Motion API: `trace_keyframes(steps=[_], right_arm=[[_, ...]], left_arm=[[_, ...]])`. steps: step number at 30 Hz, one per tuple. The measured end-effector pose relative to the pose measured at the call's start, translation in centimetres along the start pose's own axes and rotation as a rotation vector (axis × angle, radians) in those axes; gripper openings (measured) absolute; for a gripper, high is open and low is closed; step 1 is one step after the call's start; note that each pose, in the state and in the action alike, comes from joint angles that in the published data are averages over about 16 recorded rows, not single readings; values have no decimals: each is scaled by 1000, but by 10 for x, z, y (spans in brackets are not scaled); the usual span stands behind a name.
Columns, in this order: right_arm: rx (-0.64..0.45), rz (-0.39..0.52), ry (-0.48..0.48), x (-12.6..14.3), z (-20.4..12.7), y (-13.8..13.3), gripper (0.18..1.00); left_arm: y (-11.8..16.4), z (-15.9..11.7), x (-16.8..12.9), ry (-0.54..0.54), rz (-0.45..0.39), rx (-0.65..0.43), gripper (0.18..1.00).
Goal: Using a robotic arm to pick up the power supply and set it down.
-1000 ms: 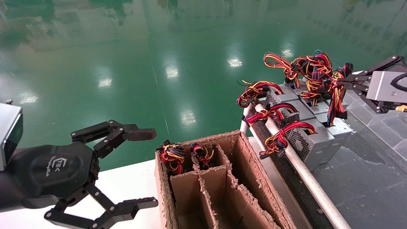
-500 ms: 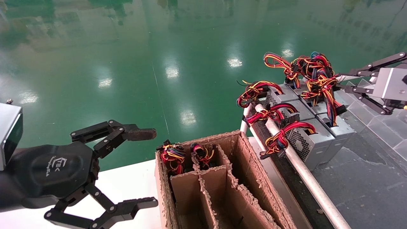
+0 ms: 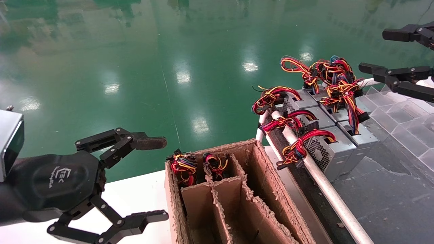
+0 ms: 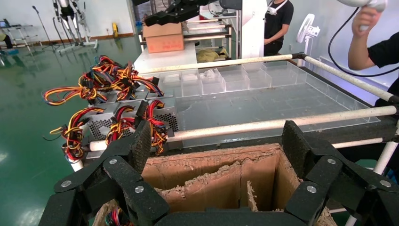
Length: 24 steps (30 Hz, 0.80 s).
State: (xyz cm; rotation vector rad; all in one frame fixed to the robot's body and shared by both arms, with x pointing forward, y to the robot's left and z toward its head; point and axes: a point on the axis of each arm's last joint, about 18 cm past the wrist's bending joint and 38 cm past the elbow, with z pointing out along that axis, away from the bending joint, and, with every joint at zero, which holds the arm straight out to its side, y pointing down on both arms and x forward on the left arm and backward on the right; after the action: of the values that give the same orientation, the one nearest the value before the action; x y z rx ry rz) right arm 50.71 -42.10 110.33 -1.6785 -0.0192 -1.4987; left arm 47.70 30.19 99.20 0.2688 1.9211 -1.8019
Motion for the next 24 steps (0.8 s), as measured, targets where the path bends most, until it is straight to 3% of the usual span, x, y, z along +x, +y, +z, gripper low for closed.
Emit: trace_keyframes(steps=[6,13,24], right_arm=[[65,102,-30,-8,2,-2,677],[109,154,-103,-27,11,-5,829],[178,230,-226,-59,24,-10,962]], left_arm=[[0,0,0,0,0,0,1001],[0,0,0,0,0,0,1001],[0,0,0,0,0,0,1001]])
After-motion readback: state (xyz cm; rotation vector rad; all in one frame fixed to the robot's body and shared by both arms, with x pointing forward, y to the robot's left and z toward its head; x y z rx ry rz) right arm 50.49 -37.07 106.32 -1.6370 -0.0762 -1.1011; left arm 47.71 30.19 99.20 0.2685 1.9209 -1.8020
